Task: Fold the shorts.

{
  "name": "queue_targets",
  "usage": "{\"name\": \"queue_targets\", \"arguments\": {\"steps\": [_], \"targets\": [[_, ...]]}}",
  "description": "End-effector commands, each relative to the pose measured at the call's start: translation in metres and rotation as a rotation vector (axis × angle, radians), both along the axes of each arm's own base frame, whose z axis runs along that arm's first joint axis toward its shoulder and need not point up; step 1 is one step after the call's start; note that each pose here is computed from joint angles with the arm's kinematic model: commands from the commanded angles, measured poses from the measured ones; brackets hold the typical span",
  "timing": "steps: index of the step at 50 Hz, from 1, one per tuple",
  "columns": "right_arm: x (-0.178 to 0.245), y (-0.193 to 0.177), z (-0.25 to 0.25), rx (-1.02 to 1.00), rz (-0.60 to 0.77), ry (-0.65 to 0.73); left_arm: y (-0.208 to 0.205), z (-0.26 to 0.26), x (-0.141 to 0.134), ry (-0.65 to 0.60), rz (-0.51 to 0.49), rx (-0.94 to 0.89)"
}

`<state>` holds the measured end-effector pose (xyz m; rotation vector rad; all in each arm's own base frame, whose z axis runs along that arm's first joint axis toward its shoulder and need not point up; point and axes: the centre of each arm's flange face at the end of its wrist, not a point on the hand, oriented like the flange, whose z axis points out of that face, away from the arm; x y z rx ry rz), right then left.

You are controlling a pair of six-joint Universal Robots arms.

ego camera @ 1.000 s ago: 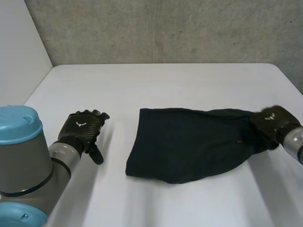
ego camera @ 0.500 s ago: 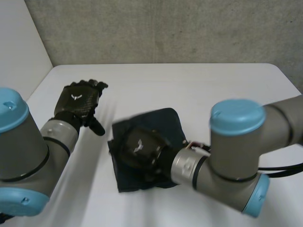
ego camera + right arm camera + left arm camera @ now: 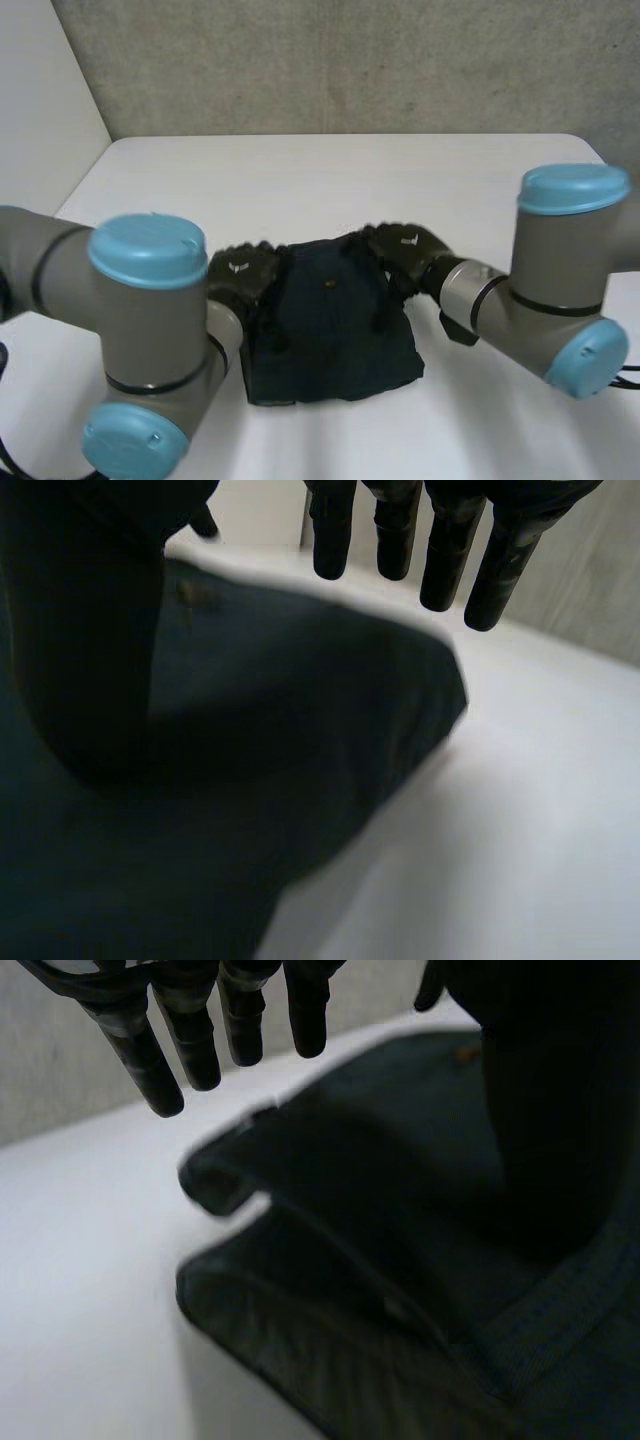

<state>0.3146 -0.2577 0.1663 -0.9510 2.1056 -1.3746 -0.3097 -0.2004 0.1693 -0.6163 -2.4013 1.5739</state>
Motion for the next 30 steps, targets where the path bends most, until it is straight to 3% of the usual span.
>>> {"name": "queue_targets", "arguments": {"steps": [1, 12, 18, 24, 30], "targets": [[-0.002, -0.006, -0.019, -0.022, -0.020, 0.096, 0.012, -0.020, 0.002, -0.062, 0.008, 0.043], [-0.002, -0.010, -0.036, -0.053, -0.009, 0.148, -0.011, -0.043, 0.012, -0.185, 0.018, 0.047], [-0.004, -0.014, -0.020, -0.095, -0.032, 0.120, -0.013, -0.026, 0.004, -0.164, -0.060, 0.004], [-0.008, -0.018, 0.051, -0.296, -0.098, -0.013, -0.022, 0.045, -0.005, 0.006, -0.135, -0.145], [-0.038, -0.025, 0.137, -0.474, -0.329, -0.150, -0.039, 0.140, 0.027, 0.103, -0.045, -0.313]]}}
